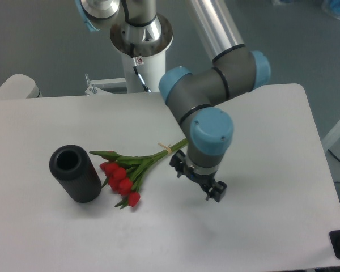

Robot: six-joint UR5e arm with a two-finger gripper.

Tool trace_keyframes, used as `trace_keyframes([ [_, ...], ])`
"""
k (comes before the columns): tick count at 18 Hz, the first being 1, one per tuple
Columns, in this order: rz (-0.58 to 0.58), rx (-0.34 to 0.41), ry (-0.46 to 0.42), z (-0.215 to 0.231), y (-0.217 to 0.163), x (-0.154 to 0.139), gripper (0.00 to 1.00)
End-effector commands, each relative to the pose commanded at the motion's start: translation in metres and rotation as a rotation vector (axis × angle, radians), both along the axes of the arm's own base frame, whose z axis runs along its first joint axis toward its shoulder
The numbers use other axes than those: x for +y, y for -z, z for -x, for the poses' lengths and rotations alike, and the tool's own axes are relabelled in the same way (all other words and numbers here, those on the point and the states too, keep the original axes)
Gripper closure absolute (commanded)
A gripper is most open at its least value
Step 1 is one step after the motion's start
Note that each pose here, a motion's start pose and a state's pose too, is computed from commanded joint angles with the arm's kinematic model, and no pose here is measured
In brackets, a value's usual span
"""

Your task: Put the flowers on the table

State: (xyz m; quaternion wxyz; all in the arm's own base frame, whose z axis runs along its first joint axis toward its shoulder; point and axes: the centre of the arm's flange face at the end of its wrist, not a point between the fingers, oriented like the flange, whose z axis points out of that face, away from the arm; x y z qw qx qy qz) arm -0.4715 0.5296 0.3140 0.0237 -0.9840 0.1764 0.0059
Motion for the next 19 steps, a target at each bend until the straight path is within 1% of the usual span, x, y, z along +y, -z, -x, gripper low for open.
trace_keyframes([
  [4,-0.018,0.032,0.064,0.017,-0.011,0.003,0.0],
  [10,-0.008,0.045,0.185,0.034,-0.011,-0.012,0.0],
  [19,-0.005,0.04,0.19,0.034,-0.008,-0.014,0.0],
])
